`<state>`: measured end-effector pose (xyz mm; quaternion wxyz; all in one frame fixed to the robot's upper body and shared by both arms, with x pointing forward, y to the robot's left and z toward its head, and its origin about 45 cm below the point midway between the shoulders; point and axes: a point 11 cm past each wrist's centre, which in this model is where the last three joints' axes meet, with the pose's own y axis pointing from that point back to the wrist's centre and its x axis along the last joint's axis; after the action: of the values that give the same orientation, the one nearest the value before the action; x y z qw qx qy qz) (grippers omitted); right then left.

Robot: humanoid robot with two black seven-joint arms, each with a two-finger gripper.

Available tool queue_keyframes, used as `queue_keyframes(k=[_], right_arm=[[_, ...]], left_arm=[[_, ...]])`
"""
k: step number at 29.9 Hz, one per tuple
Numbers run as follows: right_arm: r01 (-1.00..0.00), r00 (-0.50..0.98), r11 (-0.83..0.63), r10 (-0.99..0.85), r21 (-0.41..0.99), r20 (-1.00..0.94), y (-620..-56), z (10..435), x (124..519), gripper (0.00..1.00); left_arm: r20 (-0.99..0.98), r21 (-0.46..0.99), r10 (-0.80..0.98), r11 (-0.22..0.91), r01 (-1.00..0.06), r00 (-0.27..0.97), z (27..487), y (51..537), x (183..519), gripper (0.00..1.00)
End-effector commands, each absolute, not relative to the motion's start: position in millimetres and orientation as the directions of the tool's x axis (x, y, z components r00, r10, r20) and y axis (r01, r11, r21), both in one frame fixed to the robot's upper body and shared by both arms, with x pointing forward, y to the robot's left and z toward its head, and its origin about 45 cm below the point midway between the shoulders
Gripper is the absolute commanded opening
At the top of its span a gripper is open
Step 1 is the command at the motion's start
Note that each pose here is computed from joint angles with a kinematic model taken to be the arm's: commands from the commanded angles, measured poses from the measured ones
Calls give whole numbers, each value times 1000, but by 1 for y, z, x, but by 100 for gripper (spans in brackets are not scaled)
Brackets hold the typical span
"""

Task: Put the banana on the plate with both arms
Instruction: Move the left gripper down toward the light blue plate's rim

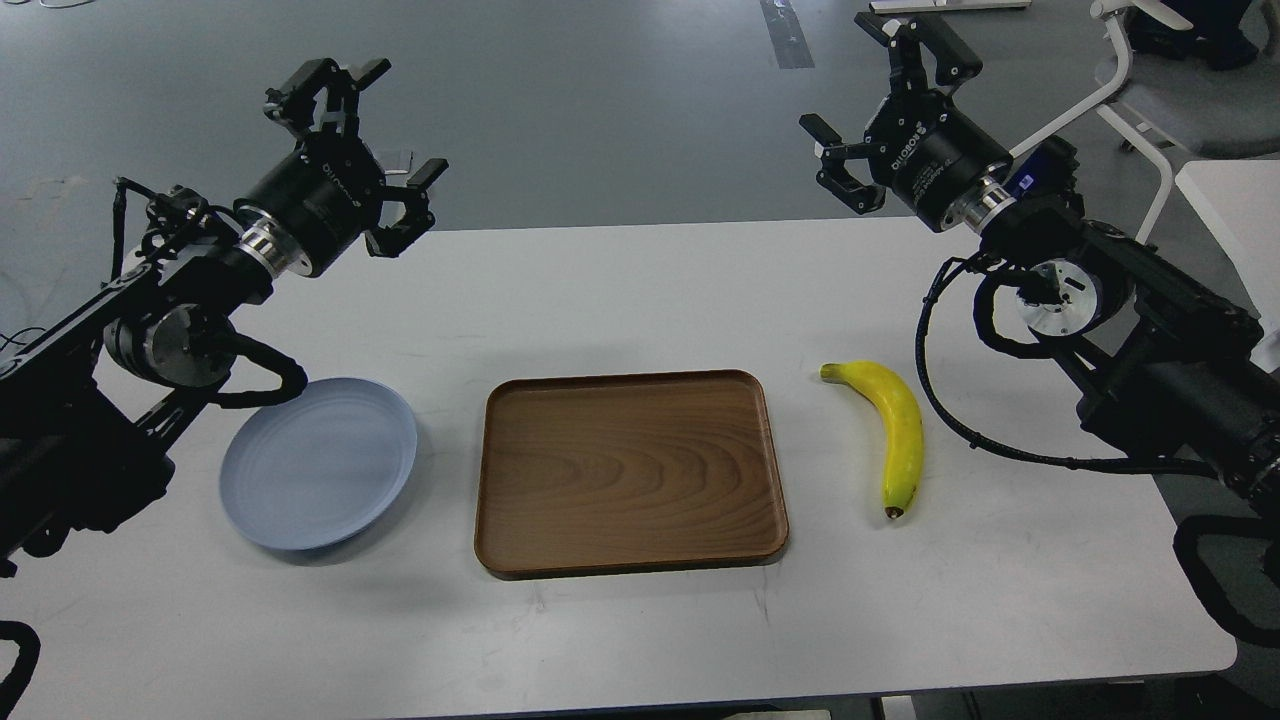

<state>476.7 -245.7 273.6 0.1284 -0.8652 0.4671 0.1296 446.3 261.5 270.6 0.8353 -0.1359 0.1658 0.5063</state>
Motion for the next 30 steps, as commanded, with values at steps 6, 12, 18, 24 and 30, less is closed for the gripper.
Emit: queue_keyframes(k=[6, 12, 18, 24, 30], right_arm=[[-824, 540, -563, -752, -58, -377, -224, 246, 467, 100], [-816, 548, -577, -752, -34, -366, -221, 241, 465, 100], [-807, 555, -591, -755, -3, -349, -217, 234, 462, 100], [-810, 551, -586, -760, -4, -345, -217, 236, 464, 100], [-818, 543, -576, -769, -3, -339, -217, 238, 466, 100]], left_arm=[[-459, -98, 795, 398, -912, 396, 240, 263, 429, 98], [-465, -83, 795, 400, -913, 391, 233, 262, 425, 98], [-456, -58, 794, 423, -904, 401, 224, 251, 422, 98], [-449, -36, 802, 424, -905, 394, 220, 253, 422, 98], [-441, 67, 817, 443, -894, 372, 208, 255, 419, 98]])
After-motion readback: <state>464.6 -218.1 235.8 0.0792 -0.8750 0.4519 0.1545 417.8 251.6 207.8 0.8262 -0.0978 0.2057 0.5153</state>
